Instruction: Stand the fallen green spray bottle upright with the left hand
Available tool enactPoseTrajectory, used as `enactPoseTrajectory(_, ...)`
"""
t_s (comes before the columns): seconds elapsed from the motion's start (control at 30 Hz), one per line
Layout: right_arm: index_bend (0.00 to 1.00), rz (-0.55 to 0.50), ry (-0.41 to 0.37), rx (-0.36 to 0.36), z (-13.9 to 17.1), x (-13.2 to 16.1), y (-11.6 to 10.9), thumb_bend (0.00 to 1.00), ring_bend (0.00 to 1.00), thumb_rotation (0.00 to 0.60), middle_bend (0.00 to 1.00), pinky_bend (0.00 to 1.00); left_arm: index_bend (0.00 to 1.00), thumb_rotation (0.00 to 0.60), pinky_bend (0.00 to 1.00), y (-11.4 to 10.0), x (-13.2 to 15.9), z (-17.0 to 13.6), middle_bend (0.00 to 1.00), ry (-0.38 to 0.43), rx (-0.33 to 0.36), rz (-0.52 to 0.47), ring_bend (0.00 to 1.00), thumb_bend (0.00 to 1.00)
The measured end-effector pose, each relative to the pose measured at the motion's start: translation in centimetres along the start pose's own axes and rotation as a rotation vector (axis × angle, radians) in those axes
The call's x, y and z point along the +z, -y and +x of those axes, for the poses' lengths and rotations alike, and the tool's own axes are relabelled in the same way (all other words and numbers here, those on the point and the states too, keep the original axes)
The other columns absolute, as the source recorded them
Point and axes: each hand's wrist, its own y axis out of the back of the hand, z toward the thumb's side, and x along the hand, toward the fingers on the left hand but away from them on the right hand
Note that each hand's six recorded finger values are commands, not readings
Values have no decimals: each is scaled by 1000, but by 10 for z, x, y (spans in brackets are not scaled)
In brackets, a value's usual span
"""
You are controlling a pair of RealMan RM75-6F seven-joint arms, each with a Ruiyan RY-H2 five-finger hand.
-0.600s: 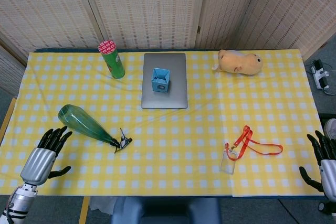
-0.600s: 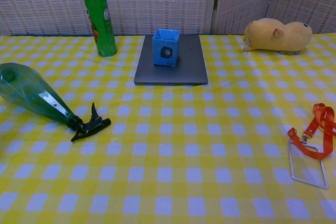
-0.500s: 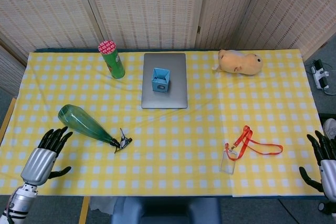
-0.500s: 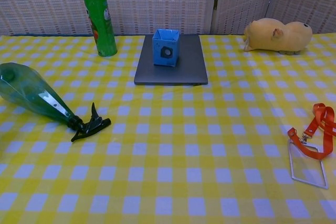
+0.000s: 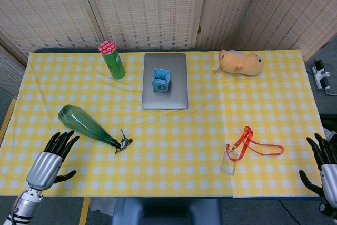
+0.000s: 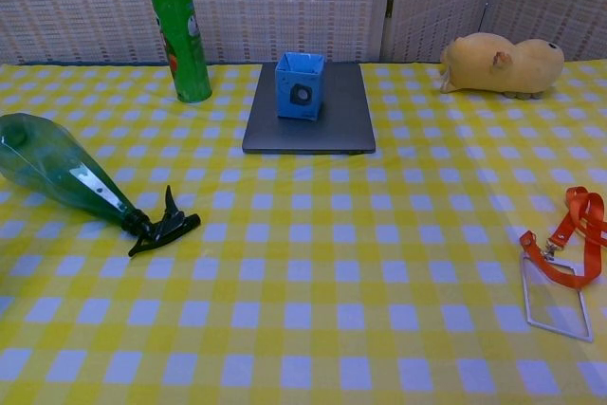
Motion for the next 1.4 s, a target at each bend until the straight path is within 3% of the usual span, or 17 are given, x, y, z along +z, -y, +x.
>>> enactPoseTrajectory(0.1, 0, -1, -1, 5, 0, 0, 1, 377, 0, 600, 0, 0, 180, 600, 892, -9, 6, 2, 859, 15, 79, -16, 832, 140)
enactPoseTrajectory(0.13, 0, -1, -3, 8, 0, 0, 1, 377, 0, 600, 0, 0, 222, 600, 990, -11, 8, 2, 976, 20, 92, -21, 968, 139)
enactPoseTrajectory(0.17, 0, 0, -5, 12, 0, 0, 2, 377, 0, 600, 0, 0, 246, 600, 1000, -13, 10, 3, 999, 28, 107, -28, 995, 139)
enactPoseTrajectory(0.33, 0, 3, -8, 20, 1, 2, 4, 376, 0, 600, 0, 0, 388, 600, 1000, -7, 16, 17, 1000, 64, 57, -36, 1000, 145)
enactPoseTrajectory(0.43, 0, 1, 7, 23, 1, 0, 4, 376, 0, 600, 0, 0, 427, 600, 1000, 3, 21, 34, 1000, 88, 33, 8, 1000, 149)
enactPoseTrajectory(0.5, 0, -5, 17, 25, 1, -1, 3, 376, 0, 600, 0, 0, 429, 600, 1000, 8, 25, 44, 1000, 103, 42, 51, 1000, 167)
enactPoseTrajectory(0.63, 0, 1, 19, 25, -1, -1, 4, 377, 0, 600, 0, 0, 437, 600, 1000, 19, 29, 59, 1000, 126, 33, 122, 1000, 308)
enactPoseTrajectory(0.8, 0, 9, 38, 30, -7, -5, 7, 377, 0, 600, 0, 0, 417, 600, 1000, 42, 38, 80, 1000, 149, -6, 241, 1000, 306)
enactPoseTrajectory(1.1, 0, 0, 29, 61, -10, -4, 11, 376, 0, 600, 0, 0, 407, 600, 1000, 72, 39, 110, 1000, 166, -120, 257, 1000, 309)
enactPoseTrajectory(1.4, 0, 2, 52, 93, -15, -8, 17, 376, 0, 600, 0, 0, 412, 600, 1000, 83, 30, 127, 1000, 163, -126, 303, 1000, 307)
